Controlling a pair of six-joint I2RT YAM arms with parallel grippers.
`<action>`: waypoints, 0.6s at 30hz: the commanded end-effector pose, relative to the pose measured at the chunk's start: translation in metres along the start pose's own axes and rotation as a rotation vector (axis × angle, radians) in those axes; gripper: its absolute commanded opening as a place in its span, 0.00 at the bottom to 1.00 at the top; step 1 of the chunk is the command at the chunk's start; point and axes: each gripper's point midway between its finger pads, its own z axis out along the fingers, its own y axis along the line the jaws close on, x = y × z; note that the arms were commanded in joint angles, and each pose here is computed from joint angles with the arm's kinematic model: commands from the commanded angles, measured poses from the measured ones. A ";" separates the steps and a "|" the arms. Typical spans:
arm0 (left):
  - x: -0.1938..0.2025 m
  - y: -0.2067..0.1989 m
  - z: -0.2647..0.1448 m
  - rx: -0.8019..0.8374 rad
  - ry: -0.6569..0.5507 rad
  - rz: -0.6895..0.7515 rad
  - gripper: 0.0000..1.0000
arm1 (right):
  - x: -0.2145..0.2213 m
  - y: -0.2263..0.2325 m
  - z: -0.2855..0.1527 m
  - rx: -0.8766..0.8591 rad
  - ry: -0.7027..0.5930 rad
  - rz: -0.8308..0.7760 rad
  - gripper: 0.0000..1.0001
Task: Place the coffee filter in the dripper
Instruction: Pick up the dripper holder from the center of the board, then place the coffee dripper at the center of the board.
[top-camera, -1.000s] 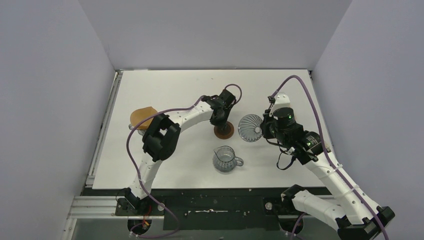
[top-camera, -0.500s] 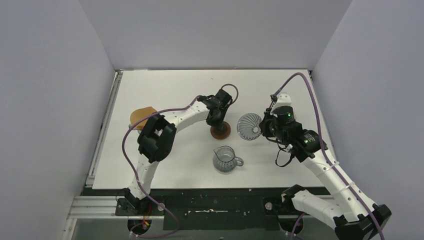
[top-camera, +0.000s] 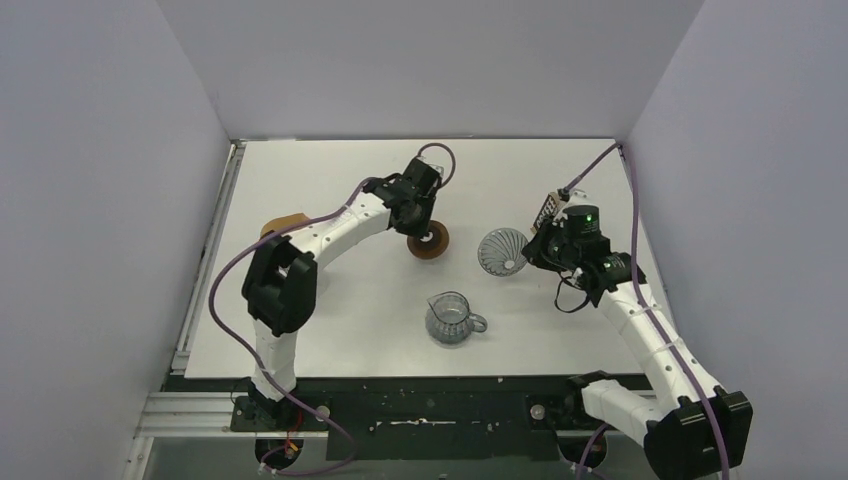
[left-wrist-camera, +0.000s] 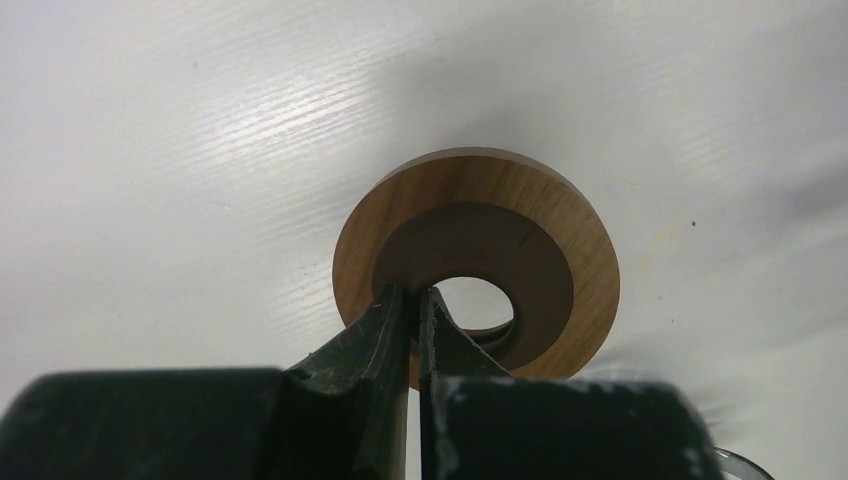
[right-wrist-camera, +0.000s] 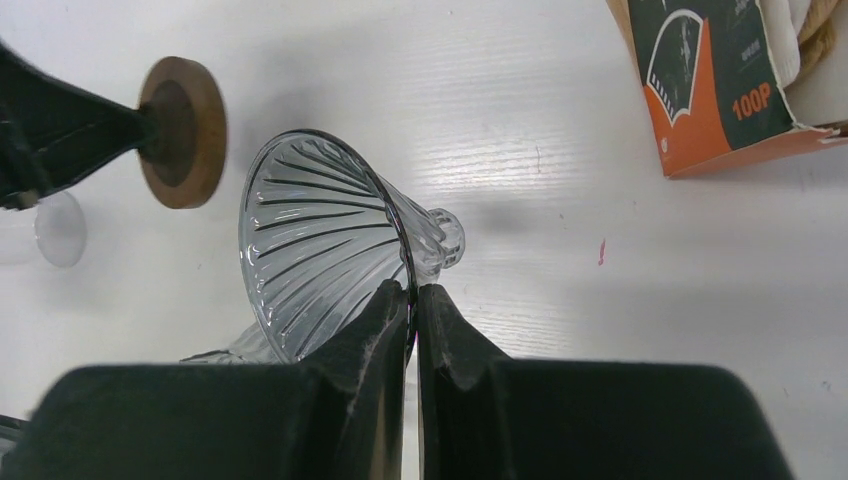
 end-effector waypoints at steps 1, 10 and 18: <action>-0.039 0.005 -0.045 0.051 -0.150 -0.045 0.00 | -0.018 0.009 0.007 -0.111 -0.063 0.076 0.00; -0.051 -0.001 -0.089 0.173 -0.237 -0.098 0.00 | -0.011 -0.009 0.025 -0.127 -0.080 0.171 0.00; -0.055 -0.011 -0.130 0.288 -0.285 -0.089 0.00 | -0.007 -0.016 0.043 -0.140 -0.092 0.243 0.00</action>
